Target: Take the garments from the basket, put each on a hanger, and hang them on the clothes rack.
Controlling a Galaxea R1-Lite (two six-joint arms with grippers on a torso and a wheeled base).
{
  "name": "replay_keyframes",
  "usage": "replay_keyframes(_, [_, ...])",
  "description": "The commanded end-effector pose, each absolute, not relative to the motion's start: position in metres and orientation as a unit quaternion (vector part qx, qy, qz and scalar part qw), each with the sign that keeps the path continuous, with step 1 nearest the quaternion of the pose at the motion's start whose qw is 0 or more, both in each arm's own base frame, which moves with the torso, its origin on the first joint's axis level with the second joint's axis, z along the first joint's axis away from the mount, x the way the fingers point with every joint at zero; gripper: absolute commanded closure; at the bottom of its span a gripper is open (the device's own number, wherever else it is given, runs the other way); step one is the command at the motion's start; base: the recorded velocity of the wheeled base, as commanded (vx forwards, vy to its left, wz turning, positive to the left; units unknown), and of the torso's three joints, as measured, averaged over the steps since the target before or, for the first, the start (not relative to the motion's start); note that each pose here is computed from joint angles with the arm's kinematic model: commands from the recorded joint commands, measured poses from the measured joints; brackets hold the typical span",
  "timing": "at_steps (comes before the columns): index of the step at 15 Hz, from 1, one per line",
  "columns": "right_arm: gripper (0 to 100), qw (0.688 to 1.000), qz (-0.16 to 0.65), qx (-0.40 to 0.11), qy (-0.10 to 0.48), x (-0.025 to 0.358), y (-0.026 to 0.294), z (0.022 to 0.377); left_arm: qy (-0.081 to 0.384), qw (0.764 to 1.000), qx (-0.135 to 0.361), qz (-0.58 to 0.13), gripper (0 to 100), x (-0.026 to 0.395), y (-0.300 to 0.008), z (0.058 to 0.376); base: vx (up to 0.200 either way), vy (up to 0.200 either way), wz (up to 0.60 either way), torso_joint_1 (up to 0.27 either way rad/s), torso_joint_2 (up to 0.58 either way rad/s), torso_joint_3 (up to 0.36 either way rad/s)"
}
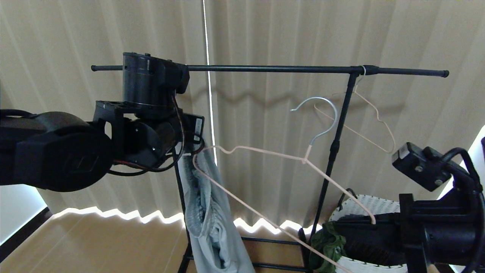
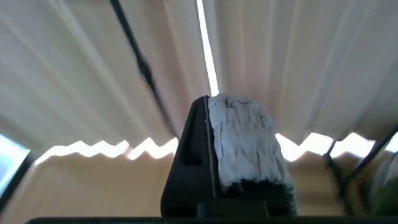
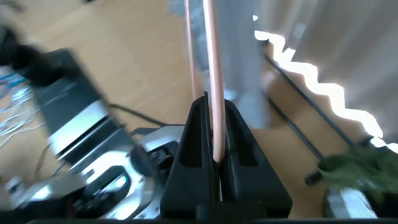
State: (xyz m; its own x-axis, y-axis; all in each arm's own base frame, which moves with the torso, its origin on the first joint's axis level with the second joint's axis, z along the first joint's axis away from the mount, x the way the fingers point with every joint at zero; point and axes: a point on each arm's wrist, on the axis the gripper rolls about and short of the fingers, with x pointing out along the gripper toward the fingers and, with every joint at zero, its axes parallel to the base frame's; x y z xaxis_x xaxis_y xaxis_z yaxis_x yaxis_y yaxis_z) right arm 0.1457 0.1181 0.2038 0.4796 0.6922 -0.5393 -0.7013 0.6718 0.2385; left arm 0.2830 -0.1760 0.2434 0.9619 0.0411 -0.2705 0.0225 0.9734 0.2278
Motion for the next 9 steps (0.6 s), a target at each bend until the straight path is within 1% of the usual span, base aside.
replay_keyframes(1, [100, 0.868, 0.368, -0.002, 0.333, 0.164, 0.131, 0.198, 0.148, 0.981, 0.123, 0.006, 100, 0.277, -0.171, 0.259, 0.0, 0.0, 0.0, 0.0, 0.0, 0.0])
replay_keyframes(3, [100, 0.867, 0.366, 0.015, 0.338, 0.17, 0.14, 0.202, 0.17, 0.976, 0.134, 0.006, 100, 0.274, -0.169, 0.267, 0.0, 0.0, 0.0, 0.0, 0.0, 0.0])
replay_keyframes(5, [100, 0.865, 0.366, 0.025, 0.343, 0.174, 0.147, 0.203, 0.185, 0.973, 0.136, 0.007, 100, 0.273, -0.17, 0.267, 0.0, 0.0, 0.0, 0.0, 0.0, 0.0])
replay_keyframes(9, [100, 0.871, 0.339, 0.026, 0.355, 0.175, 0.167, 0.199, 0.189, 0.973, 0.134, 0.008, 100, 0.273, -0.17, 0.266, 0.0, 0.0, 0.0, 0.0, 0.0, 0.0])
